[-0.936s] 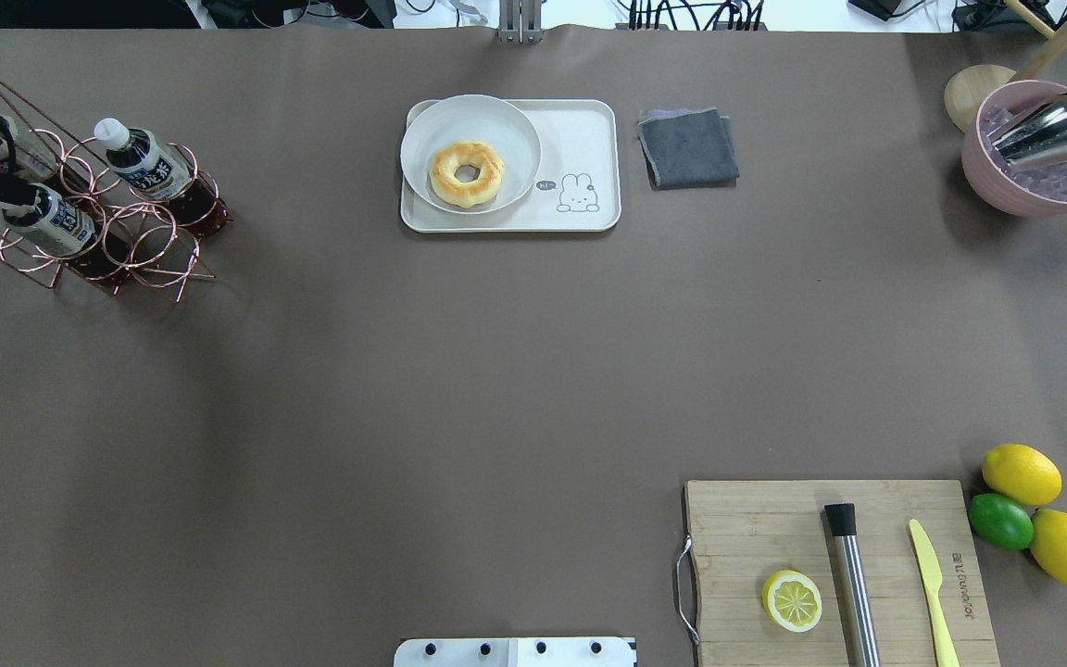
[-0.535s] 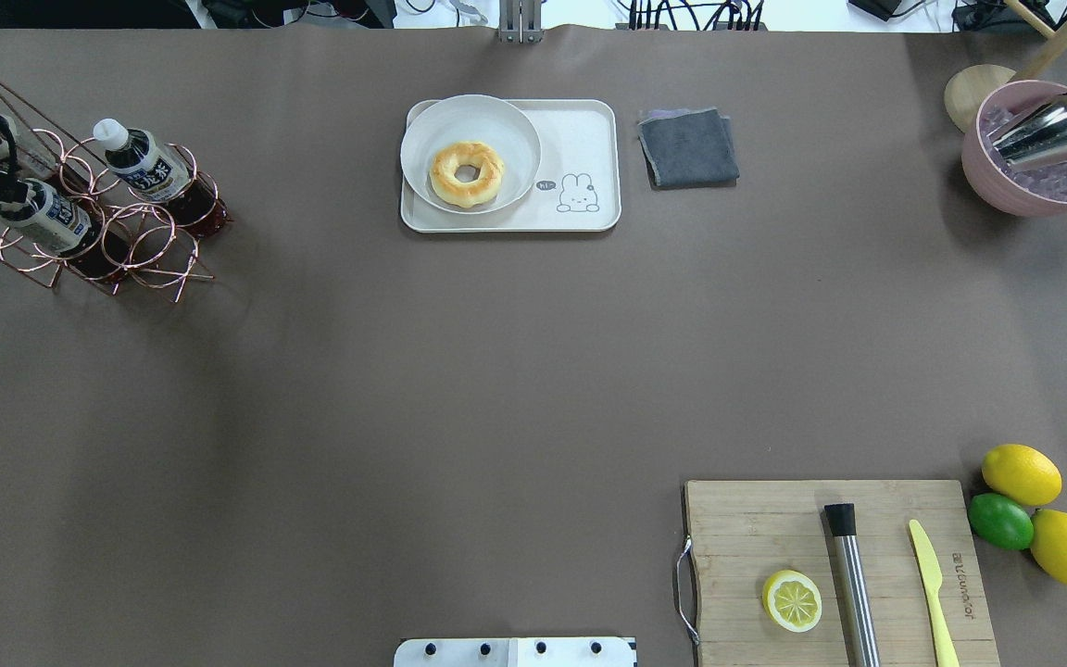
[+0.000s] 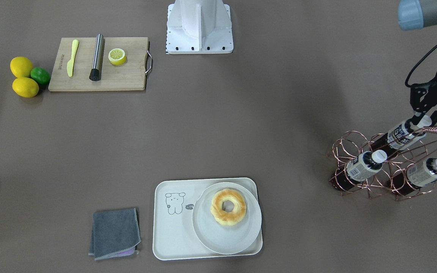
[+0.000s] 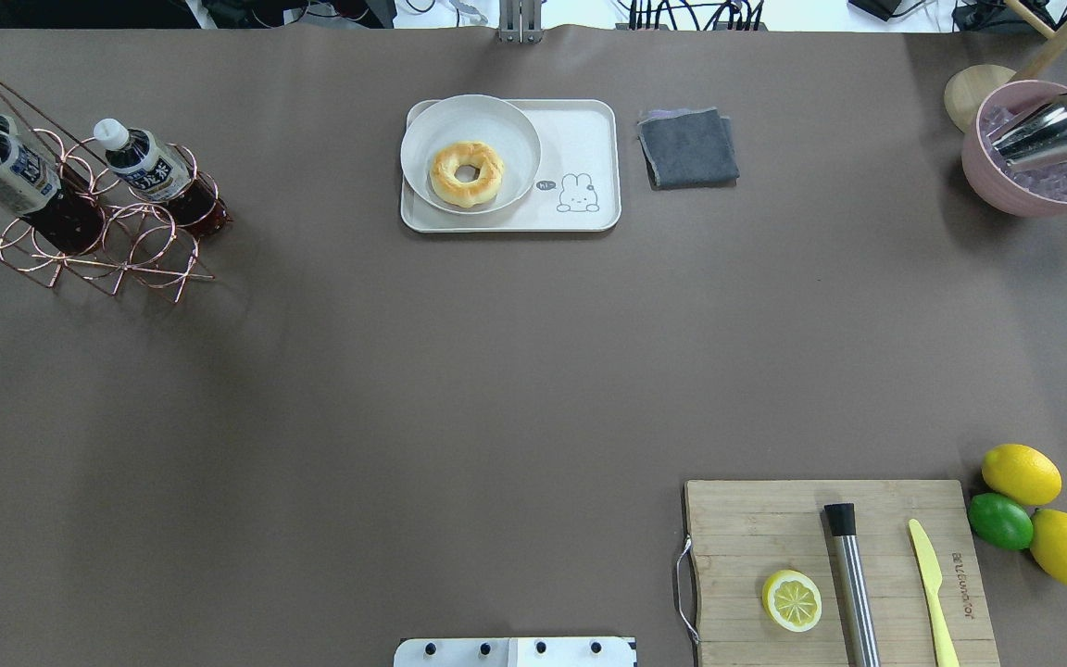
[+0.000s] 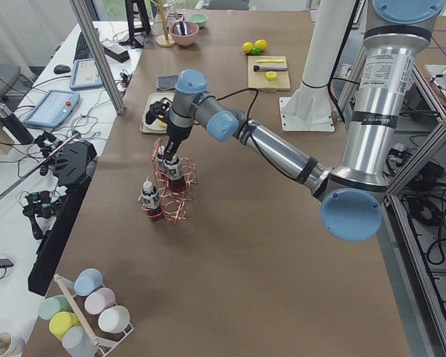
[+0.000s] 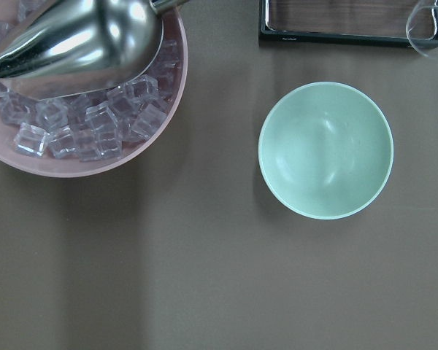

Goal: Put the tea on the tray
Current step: 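Lift the tea bottle up out of the rack with the left gripper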

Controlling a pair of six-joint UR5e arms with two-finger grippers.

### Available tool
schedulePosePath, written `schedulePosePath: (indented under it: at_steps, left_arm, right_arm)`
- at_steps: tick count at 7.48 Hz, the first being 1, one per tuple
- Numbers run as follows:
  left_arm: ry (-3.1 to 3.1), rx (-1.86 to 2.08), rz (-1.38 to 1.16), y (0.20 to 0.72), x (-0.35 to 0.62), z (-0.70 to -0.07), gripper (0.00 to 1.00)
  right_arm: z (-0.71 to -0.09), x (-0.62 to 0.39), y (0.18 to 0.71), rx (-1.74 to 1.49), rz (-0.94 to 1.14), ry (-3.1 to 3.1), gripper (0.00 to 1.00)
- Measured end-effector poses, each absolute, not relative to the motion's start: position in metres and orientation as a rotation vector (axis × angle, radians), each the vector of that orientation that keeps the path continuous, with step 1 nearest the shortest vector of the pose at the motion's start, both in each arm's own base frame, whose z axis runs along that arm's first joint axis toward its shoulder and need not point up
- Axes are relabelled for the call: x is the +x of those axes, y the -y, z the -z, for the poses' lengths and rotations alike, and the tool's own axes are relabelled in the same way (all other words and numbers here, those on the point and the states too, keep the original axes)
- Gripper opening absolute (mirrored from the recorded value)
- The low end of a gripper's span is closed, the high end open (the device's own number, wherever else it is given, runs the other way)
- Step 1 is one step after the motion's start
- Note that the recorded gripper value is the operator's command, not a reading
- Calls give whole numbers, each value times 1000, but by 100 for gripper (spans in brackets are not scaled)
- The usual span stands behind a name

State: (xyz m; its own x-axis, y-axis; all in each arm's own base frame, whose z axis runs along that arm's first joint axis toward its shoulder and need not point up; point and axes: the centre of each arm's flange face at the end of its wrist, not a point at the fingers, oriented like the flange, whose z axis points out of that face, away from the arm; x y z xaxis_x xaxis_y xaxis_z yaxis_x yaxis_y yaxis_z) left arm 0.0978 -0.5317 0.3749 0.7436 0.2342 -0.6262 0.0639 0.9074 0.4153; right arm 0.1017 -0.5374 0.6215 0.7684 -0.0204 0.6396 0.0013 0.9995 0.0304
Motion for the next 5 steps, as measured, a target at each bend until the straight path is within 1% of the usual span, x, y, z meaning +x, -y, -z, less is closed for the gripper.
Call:
schedulePosePath:
  at_steps: [2, 3, 5]
  left_arm:
    - [-674, 437, -102, 535, 51, -323, 0]
    - [-661, 446, -110, 529, 38, -309, 0]
    - [-666, 439, -117, 494, 26, -306, 0]
  right_arm:
    - [-619, 101, 543, 30, 12, 695, 100]
    - [-619, 101, 544, 30, 12, 695, 100]
    - [-619, 100, 545, 28, 12, 695, 100]
